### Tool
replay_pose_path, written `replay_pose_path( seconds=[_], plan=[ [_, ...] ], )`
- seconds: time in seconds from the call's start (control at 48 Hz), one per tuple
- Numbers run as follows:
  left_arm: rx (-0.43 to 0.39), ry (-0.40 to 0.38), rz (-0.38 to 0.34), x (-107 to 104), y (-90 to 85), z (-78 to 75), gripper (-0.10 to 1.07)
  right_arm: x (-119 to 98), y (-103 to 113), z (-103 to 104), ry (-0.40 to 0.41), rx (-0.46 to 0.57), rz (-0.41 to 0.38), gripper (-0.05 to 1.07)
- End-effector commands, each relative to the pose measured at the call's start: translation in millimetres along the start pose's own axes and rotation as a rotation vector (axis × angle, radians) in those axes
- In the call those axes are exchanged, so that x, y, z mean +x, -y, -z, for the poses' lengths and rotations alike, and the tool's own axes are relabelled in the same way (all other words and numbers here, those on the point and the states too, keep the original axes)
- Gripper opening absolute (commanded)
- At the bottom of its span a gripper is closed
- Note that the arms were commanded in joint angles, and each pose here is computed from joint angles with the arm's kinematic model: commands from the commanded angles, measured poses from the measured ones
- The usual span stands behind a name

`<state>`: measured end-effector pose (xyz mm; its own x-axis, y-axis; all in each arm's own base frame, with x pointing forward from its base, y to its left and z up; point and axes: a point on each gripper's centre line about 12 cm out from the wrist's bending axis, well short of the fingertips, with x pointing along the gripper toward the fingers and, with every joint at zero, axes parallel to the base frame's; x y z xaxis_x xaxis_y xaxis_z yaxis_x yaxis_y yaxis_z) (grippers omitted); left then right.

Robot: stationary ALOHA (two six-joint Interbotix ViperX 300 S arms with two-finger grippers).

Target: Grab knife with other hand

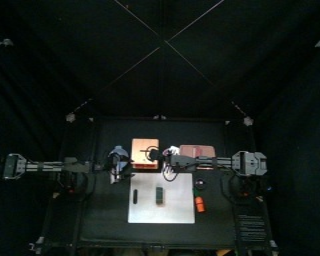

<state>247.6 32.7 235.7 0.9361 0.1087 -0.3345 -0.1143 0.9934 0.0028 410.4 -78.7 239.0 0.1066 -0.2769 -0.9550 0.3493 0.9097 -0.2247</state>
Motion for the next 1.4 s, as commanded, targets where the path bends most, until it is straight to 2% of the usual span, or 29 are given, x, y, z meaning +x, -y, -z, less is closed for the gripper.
replay_pose_path(
  seconds=[0.0,0.146,0.292,0.438,0.542,0.688,0.771,0.854,1.021,1.229,1.375],
  plan=[
    [-0.001,0.02,-0.003,0,-1.0,-6.0,1.03,-37,10,2,0.059,0.015,0.005,0.42],
    [-0.005,0.021,-0.004,0,-1.4,-6.6,1.03,-78,30,11,0.128,0.038,0.046,0.42],
    [-0.006,0.027,-0.004,0,-1.4,-8.3,1.03,-113,43,27,0.227,0.055,0.042,0.42],
    [-0.002,0.033,-0.001,1,-0.6,-10.8,1.03,-128,48,47,0.355,0.059,-0.012,0.41],
    [0.001,0.054,0.007,1,0.3,-11.7,1.03,-135,46,61,0.497,0.058,-0.092,0.41],
    [0.021,0.096,0.029,2,3.4,-12.7,1.03,-130,40,82,0.728,0.058,-0.211,0.41],
    [0.022,0.124,0.045,4,5.6,-12.9,1.03,-123,34,102,0.88,0.058,-0.284,0.4],
    [0.019,0.131,0.053,8,6.4,-12.9,1.03,-116,33,119,0.983,0.074,-0.338,0.4],
    [0.02,0.135,0.074,28,8.4,-12.8,1.03,-97,27,135,1.059,0.086,-0.393,0.4],
    [0.011,0.159,0.111,58,11.9,-9.9,1.0,-89,19,134,1.201,0.076,-0.445,0.4],
    [0.022,0.201,0.126,75,13.2,-18.4,0.94,-81,14,129,1.225,0.071,-0.46,0.4]
  ],
)
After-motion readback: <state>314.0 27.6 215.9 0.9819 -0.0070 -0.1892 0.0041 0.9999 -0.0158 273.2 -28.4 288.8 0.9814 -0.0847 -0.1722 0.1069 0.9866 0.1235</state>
